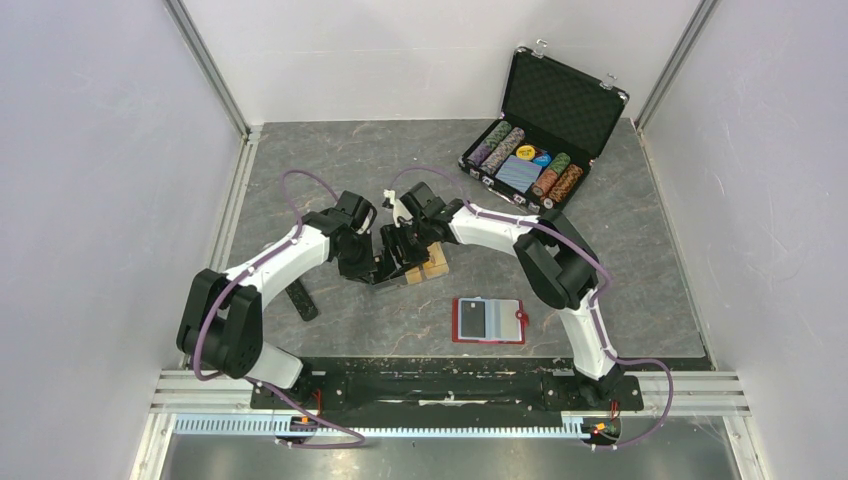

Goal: Put the credit cards into the card holder
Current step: Pick up the credit card from the storage box.

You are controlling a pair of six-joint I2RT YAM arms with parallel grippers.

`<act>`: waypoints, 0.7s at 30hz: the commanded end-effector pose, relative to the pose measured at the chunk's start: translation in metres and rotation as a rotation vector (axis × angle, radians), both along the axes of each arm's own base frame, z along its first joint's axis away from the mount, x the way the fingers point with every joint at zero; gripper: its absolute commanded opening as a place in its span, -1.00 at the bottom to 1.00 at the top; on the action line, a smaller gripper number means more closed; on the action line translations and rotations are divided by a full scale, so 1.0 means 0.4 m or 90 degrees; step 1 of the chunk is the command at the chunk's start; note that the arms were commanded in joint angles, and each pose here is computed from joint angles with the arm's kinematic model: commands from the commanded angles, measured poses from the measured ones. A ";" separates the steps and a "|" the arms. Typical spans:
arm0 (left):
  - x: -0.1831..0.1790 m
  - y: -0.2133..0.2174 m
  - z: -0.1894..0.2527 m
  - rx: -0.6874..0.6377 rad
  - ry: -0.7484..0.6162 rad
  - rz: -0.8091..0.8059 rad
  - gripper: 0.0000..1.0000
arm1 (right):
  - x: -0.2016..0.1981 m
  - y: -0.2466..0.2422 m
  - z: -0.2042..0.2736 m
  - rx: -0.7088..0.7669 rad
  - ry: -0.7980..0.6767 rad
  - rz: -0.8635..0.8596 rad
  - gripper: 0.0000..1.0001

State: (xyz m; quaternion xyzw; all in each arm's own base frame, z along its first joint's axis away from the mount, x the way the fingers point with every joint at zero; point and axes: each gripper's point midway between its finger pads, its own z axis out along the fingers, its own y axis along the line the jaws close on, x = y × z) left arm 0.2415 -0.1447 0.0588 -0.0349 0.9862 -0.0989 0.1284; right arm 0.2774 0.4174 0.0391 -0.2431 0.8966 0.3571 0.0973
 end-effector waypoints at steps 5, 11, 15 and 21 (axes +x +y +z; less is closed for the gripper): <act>-0.001 -0.025 -0.016 -0.006 0.003 -0.037 -0.71 | -0.009 0.005 -0.037 -0.012 0.023 0.001 0.01; -0.005 -0.022 -0.023 0.000 0.008 -0.038 -0.72 | 0.001 -0.015 -0.014 -0.032 -0.008 -0.002 -0.50; -0.007 -0.020 -0.027 0.004 0.010 -0.038 -0.73 | 0.020 -0.027 0.015 -0.051 -0.039 -0.006 -0.58; -0.007 -0.017 -0.027 0.009 0.008 -0.036 -0.75 | 0.041 -0.044 0.047 -0.077 -0.075 -0.008 -0.77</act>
